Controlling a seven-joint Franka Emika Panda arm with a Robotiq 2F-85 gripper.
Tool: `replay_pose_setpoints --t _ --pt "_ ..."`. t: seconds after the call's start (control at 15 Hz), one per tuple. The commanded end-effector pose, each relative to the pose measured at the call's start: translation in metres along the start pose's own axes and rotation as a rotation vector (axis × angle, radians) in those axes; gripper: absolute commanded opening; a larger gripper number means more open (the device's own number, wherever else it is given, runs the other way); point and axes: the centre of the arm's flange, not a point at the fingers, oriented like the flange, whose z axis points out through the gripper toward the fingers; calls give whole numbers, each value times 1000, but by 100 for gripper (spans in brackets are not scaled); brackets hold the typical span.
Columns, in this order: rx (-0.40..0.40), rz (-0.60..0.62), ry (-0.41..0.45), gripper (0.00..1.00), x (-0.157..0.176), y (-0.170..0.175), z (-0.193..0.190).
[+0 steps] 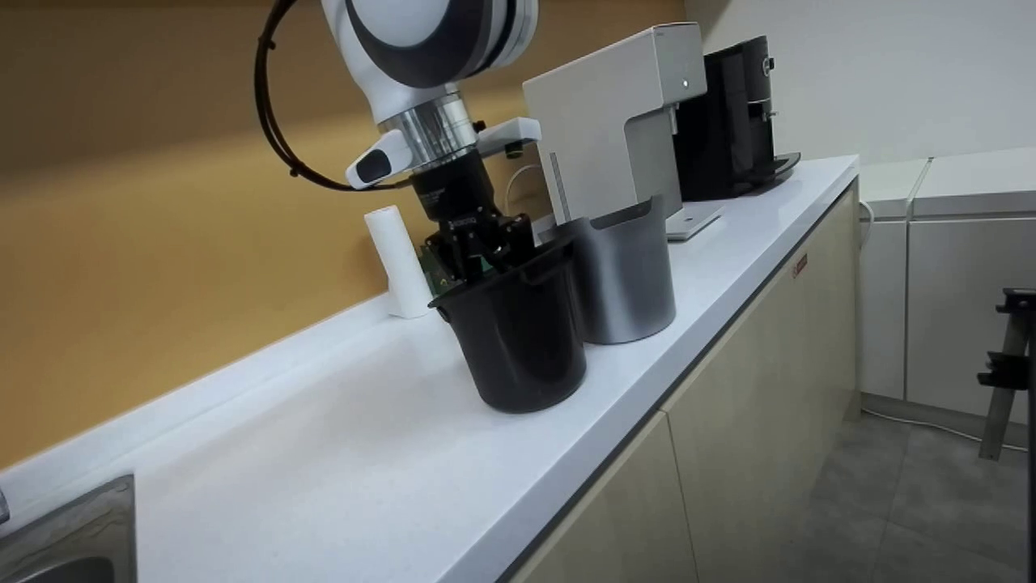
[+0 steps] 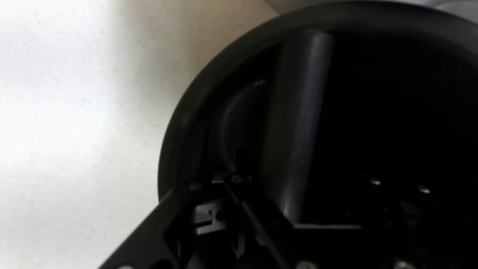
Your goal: Pick up the black bin and place it into the silver bin
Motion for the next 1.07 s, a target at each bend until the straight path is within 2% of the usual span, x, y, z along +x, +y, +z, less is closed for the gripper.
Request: replay_pose_setpoints --t 0.0,0.2,0.27,0.4,0.8,1.0 --pt "12 54 0 25 -4 6 -8" --pt "23 58 3 7 -6 4 -9" --pt "24 57 5 7 -6 3 -11" --pt "28 58 13 1 -5 2 -13" --pt "6 34 10 0 2 -1 -36" --pt "-17 14 12 0 9 -2 -65"
